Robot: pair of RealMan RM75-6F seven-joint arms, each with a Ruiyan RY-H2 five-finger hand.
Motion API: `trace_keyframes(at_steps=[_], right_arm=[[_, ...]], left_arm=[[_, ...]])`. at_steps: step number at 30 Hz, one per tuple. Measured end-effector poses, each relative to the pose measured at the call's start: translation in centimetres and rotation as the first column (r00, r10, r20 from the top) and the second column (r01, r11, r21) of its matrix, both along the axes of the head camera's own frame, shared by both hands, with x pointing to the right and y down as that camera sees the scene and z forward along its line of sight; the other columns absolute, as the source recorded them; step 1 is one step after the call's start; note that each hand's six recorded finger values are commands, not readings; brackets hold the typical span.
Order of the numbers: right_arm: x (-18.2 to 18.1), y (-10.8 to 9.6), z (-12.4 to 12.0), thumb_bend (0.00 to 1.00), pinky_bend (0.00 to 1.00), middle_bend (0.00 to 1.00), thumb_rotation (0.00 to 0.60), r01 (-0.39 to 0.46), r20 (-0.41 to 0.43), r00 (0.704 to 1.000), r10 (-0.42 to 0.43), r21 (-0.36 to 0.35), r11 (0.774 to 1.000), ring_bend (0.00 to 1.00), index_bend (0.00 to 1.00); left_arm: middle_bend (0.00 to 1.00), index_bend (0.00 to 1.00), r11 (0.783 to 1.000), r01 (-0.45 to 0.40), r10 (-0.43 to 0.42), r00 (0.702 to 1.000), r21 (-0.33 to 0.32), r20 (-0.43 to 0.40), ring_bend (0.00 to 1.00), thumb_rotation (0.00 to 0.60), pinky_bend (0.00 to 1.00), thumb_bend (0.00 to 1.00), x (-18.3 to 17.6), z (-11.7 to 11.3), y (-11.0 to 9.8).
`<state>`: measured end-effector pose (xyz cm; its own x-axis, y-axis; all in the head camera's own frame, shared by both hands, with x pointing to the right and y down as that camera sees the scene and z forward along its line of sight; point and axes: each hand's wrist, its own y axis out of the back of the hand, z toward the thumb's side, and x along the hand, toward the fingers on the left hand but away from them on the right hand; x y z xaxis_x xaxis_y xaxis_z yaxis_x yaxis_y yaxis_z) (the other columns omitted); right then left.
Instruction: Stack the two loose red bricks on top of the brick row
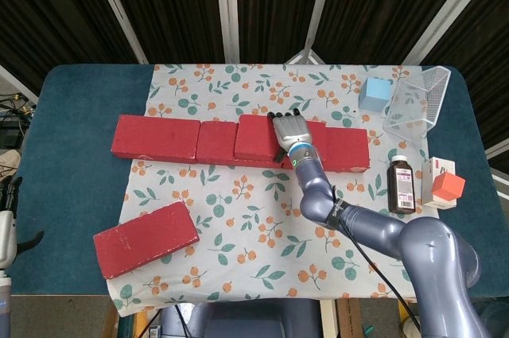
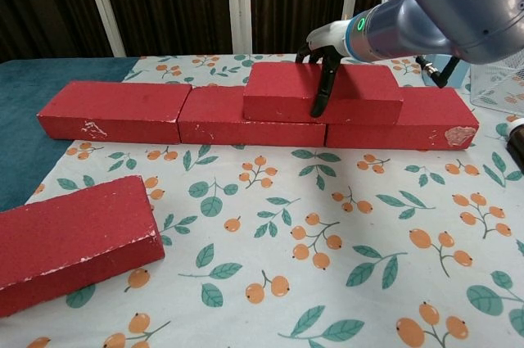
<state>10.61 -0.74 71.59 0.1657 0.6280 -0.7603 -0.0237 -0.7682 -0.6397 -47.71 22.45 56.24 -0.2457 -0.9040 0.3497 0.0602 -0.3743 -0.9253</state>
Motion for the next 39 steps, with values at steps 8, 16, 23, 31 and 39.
trace_keyframes(at_steps=[8, 16, 23, 31, 39], right_arm=[[-0.08, 0.02, -0.15, 0.05, 0.0, 0.21, 0.6, 0.004, -0.006, 1.0, -0.004, 0.004, 1.0, 0.12, 0.21], [-0.11, 0.0, -0.28, 0.05, 0.0, 0.18, 0.6, -0.001, -0.01, 1.0, 0.001, 0.002, 1.0, 0.1, 0.16], [0.1, -0.12, -0.31, 0.05, 0.0, 0.17, 0.6, -0.013, -0.018, 1.0, 0.013, 0.005, 1.0, 0.09, 0.14], [0.17, -0.24, -0.42, 0.05, 0.0, 0.15, 0.6, -0.021, -0.025, 0.999, 0.021, 0.006, 1.0, 0.08, 0.09], [0.33, -0.23, -0.36, 0.05, 0.0, 0.14, 0.6, -0.024, -0.03, 0.999, 0.024, 0.001, 1.0, 0.07, 0.04]], left_arm=[[0.04, 0.06, 1.0, 0.001, -0.001, 1.0, 0.0, 0.001, 0.0, 0.6, 0.1, 0.0, -0.05, -0.01, -0.02], [0.03, 0.06, 1.0, 0.001, -0.001, 1.0, 0.001, 0.001, 0.0, 0.6, 0.1, 0.0, -0.06, -0.02, -0.02], [0.03, 0.06, 1.0, 0.0, 0.0, 1.0, 0.001, 0.001, 0.0, 0.6, 0.1, 0.0, -0.07, -0.01, -0.03], [0.03, 0.06, 1.0, 0.001, -0.001, 1.0, -0.001, 0.003, 0.0, 0.6, 0.1, 0.0, -0.08, 0.0, -0.02], [0.03, 0.05, 1.0, 0.001, -0.001, 1.0, 0.001, 0.004, 0.0, 0.6, 0.1, 0.0, -0.08, -0.04, -0.02]])
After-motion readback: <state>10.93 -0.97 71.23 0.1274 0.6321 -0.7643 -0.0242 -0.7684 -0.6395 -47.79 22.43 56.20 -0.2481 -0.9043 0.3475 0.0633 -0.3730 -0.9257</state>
